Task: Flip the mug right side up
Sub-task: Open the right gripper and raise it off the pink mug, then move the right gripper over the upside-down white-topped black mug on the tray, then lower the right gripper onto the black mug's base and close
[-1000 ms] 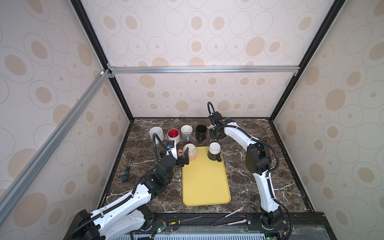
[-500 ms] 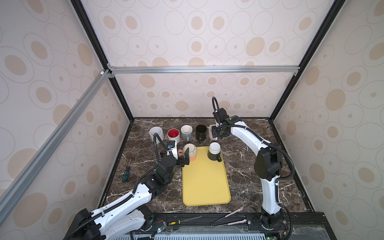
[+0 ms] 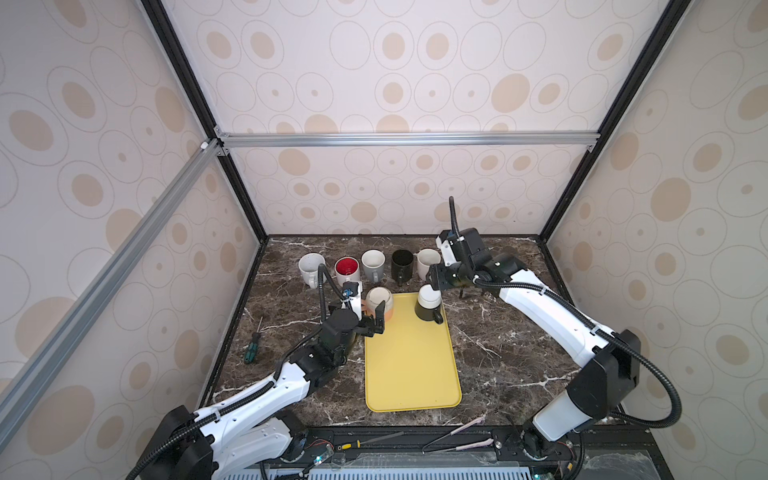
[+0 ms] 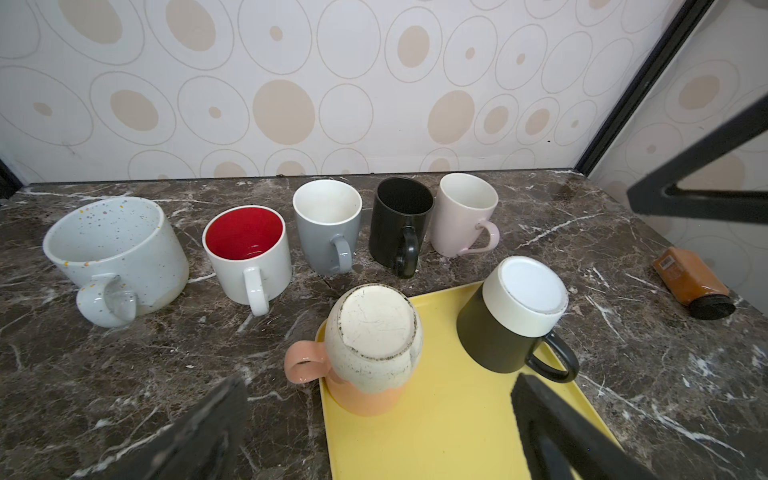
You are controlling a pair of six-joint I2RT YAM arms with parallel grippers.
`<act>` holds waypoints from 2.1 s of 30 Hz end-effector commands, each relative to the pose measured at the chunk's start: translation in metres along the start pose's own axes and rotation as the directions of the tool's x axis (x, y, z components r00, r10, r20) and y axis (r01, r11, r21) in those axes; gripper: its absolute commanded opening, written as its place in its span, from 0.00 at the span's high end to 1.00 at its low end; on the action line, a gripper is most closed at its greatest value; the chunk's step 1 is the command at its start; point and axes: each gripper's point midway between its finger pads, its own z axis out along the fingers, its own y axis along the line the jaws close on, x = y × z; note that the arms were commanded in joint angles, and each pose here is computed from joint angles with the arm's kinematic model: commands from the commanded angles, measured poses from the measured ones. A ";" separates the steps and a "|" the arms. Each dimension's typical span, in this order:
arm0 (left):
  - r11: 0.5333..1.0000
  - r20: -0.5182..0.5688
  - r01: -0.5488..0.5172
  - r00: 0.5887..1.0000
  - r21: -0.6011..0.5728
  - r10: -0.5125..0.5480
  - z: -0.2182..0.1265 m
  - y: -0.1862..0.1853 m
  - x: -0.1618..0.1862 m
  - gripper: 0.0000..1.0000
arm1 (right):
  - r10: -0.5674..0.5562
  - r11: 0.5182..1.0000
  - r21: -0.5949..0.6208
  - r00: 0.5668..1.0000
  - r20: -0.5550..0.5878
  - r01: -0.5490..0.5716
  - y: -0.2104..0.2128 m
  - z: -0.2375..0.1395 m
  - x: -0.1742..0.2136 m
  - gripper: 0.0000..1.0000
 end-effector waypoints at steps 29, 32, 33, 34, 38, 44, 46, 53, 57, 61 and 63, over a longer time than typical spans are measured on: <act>0.969 -0.001 0.200 0.979 0.144 -0.202 0.002 0.010 -0.008 0.01 | -0.078 0.983 0.137 0.957 -0.279 0.120 -0.032 0.070 0.102 0.54; 0.969 -0.008 0.200 0.980 0.145 -0.201 0.003 0.011 -0.007 0.01 | -0.077 0.982 0.144 0.958 -0.277 0.121 -0.033 0.068 0.101 0.55; 0.969 -0.009 0.202 0.979 0.143 -0.203 0.003 0.011 -0.006 0.01 | -0.080 0.982 0.143 0.957 -0.278 0.124 -0.033 0.069 0.101 0.55; 0.969 -0.013 0.204 0.979 0.142 -0.204 0.004 0.012 -0.005 0.01 | -0.082 0.982 0.143 0.957 -0.278 0.126 -0.033 0.069 0.101 0.55; 0.966 -0.020 0.213 0.977 0.149 -0.212 0.004 0.012 -0.003 0.01 | -0.092 0.977 0.156 0.951 -0.296 0.143 -0.036 0.074 0.103 0.56; 0.964 -0.029 0.219 0.976 0.154 -0.217 0.005 0.012 0.001 0.01 | -0.094 0.972 0.177 0.943 -0.320 0.157 -0.042 0.089 0.107 0.56; 0.964 -0.036 0.218 0.976 0.154 -0.215 0.006 0.011 0.003 0.01 | -0.090 0.970 0.184 0.940 -0.330 0.157 -0.047 0.094 0.110 0.56; 0.959 -0.055 0.226 0.974 0.168 -0.220 0.009 0.008 0.008 0.02 | -0.070 0.978 0.168 0.946 -0.315 0.128 -0.049 0.108 0.108 0.59; 0.955 -0.059 0.238 0.971 0.176 -0.231 0.010 0.007 0.010 0.02 | -0.070 0.976 0.173 0.948 -0.312 0.129 -0.050 0.113 0.106 0.60; 0.955 -0.070 0.240 0.971 0.175 -0.231 0.013 0.006 0.013 0.02 | -0.063 0.979 0.166 0.949 -0.308 0.118 -0.051 0.117 0.107 0.61; 0.954 -0.075 0.241 0.970 0.177 -0.231 0.014 0.006 0.014 0.02 | -0.061 0.981 0.160 0.951 -0.303 0.114 -0.050 0.118 0.106 0.63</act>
